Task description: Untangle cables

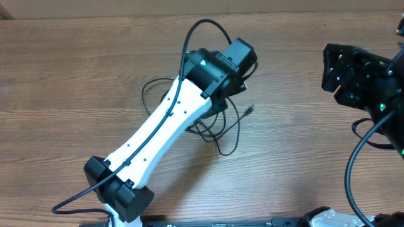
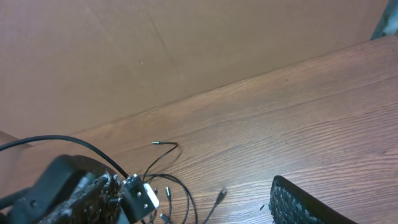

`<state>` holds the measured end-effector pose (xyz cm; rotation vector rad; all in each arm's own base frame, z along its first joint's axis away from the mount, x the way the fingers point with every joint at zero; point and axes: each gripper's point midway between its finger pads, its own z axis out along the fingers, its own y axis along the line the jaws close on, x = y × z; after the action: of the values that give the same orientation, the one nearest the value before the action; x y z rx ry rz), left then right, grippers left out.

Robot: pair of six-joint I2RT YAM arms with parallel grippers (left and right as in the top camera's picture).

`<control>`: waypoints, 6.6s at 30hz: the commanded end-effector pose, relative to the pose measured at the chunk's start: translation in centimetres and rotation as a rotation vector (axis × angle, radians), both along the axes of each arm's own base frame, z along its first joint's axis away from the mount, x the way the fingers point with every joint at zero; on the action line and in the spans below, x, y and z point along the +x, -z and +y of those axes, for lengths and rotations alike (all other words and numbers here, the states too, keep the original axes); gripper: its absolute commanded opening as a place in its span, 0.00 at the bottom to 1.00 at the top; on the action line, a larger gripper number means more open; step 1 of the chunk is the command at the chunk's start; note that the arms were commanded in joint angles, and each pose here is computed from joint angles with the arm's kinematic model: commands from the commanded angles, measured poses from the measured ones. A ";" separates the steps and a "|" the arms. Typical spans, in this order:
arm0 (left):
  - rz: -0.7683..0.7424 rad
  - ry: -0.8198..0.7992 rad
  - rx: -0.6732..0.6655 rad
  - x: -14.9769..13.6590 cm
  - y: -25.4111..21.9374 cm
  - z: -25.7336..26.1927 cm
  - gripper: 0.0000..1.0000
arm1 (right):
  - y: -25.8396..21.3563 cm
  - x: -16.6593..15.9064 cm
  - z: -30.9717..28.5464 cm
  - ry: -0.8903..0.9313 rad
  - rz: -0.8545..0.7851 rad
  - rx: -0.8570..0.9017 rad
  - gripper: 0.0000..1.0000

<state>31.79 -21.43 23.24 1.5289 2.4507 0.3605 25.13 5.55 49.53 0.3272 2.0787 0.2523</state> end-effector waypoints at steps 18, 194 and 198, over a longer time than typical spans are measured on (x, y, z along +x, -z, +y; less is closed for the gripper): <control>-0.202 -0.110 -0.906 3.1 -20.7 4.7 0.04 | 0.1 0.5 0.0 0.012 0.004 -0.011 0.75; -0.398 -0.433 -1.266 4.5 -25.7 4.6 0.04 | 8.0 4.2 8.9 -0.382 0.313 -0.016 0.82; -0.388 -0.442 -1.258 4.4 -25.3 4.7 0.04 | 9.8 4.9 11.2 -0.508 0.372 -0.017 0.82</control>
<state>36.64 -16.88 47.66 0.3390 1.9431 -0.6452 29.71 14.01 41.23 -0.0191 2.4490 0.4040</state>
